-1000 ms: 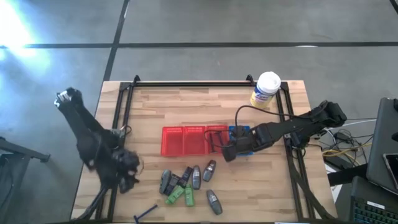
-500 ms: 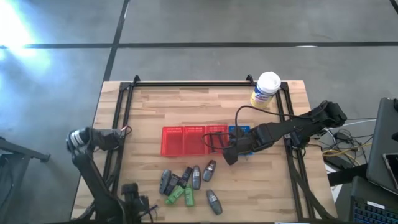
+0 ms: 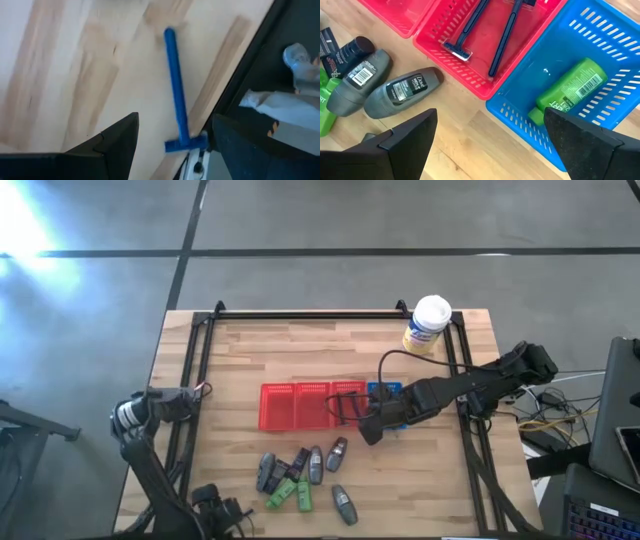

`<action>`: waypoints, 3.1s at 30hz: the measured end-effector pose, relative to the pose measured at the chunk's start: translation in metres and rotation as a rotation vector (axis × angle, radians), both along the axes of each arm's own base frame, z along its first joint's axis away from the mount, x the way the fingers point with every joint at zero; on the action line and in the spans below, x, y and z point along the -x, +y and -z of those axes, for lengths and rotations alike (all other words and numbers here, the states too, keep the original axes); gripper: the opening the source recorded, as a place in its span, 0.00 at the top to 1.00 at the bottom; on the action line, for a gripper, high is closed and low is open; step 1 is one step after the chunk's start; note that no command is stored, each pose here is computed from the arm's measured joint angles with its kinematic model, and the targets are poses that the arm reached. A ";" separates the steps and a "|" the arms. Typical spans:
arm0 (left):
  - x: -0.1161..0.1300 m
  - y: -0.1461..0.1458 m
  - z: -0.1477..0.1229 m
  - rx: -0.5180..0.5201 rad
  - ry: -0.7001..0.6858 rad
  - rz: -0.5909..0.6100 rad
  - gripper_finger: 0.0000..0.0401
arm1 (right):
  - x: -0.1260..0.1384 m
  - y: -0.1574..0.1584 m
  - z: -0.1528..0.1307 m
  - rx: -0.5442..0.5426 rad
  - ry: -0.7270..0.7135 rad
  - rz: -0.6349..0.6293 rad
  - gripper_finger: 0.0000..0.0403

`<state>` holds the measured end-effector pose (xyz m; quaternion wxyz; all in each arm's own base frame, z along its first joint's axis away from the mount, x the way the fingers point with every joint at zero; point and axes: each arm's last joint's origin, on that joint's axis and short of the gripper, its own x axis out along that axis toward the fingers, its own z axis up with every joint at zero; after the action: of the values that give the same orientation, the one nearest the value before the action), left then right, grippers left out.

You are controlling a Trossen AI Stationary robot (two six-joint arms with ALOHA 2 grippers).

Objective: Pick & Place Travel size toiletries
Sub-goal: Put the blue razor into the right red bin

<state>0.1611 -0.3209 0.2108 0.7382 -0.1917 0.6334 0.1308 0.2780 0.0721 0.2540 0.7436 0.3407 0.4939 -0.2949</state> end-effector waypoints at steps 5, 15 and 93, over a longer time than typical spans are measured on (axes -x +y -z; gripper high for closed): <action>-0.001 -0.009 0.010 0.098 -0.039 0.072 0.35 | 0.000 0.000 0.000 0.006 -0.002 0.002 0.10; 0.003 -0.001 0.028 0.069 -0.024 0.017 0.35 | 0.000 -0.001 0.000 0.015 -0.006 0.010 0.10; -0.047 0.217 -0.103 -0.030 -1.070 -0.327 0.92 | -0.089 0.015 -0.042 -0.017 -0.866 -0.199 0.18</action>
<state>0.2085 -0.1036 0.3139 0.9295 -0.3168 0.1303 0.1370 0.3668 0.0873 0.2964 0.9038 0.3900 0.1697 -0.0478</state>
